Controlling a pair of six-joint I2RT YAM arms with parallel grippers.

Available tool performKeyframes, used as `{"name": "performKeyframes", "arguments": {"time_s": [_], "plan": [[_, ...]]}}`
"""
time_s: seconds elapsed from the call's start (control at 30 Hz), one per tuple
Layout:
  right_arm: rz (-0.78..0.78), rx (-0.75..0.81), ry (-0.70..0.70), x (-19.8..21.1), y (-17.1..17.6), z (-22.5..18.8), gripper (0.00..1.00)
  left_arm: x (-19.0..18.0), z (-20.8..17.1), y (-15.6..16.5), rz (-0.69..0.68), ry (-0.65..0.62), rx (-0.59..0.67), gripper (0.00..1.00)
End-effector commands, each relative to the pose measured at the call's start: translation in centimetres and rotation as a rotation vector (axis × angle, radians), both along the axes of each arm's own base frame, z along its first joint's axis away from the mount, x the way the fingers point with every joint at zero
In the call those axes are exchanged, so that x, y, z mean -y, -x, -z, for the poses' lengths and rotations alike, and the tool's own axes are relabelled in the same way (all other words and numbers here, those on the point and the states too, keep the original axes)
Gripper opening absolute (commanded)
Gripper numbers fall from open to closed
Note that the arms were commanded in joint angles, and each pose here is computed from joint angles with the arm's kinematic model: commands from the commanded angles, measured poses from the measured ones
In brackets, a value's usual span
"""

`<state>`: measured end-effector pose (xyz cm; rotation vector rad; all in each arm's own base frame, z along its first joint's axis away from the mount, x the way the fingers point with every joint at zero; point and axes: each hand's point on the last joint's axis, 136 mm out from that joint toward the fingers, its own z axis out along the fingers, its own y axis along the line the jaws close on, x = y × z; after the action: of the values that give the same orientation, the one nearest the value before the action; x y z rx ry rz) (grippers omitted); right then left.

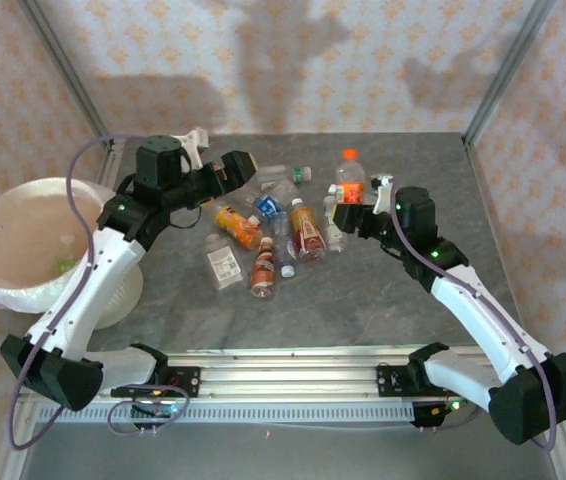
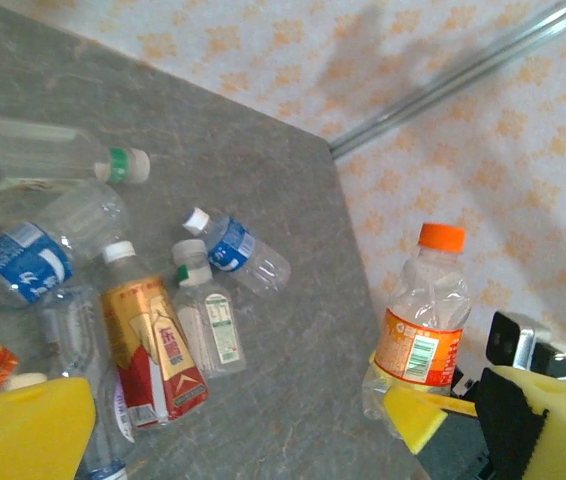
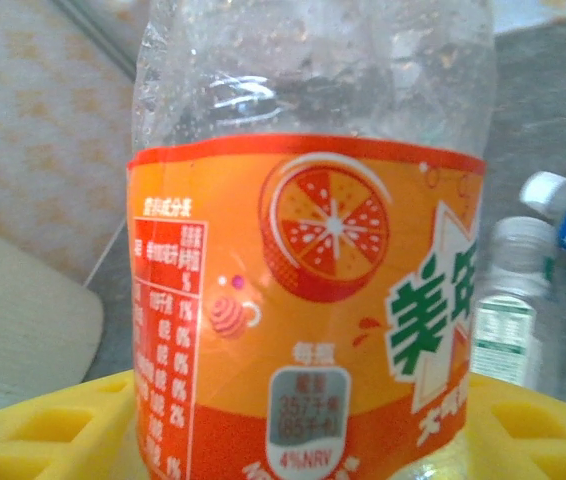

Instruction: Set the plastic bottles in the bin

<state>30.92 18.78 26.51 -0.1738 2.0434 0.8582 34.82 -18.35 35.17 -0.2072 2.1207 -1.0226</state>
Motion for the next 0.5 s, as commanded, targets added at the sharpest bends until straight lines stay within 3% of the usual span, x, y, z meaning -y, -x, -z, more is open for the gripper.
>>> {"name": "performKeyframes", "arguments": {"time_s": [0.0, 0.2, 0.4, 0.47], "plan": [[-0.085, 0.073, -0.017, -2.2, 0.3, -2.4, 0.31, 2.5, -0.6, 0.1, 0.081, 0.022, 0.019, 1.0], [-0.178, 0.095, -0.025, -5.1, 1.3, -3.5, 0.3, 6.0, -0.2, -0.1, 0.165, 0.042, 0.02, 1.0], [-0.292, 0.112, -0.036, -8.2, 2.7, -4.4, 0.3, 9.8, -1.3, -1.1, 0.259, 0.207, 0.042, 1.0], [-0.315, 0.117, -0.038, -9.0, 2.8, -4.7, 0.29, 10.4, -1.4, -1.3, 0.273, 0.202, 0.052, 1.0]]}}
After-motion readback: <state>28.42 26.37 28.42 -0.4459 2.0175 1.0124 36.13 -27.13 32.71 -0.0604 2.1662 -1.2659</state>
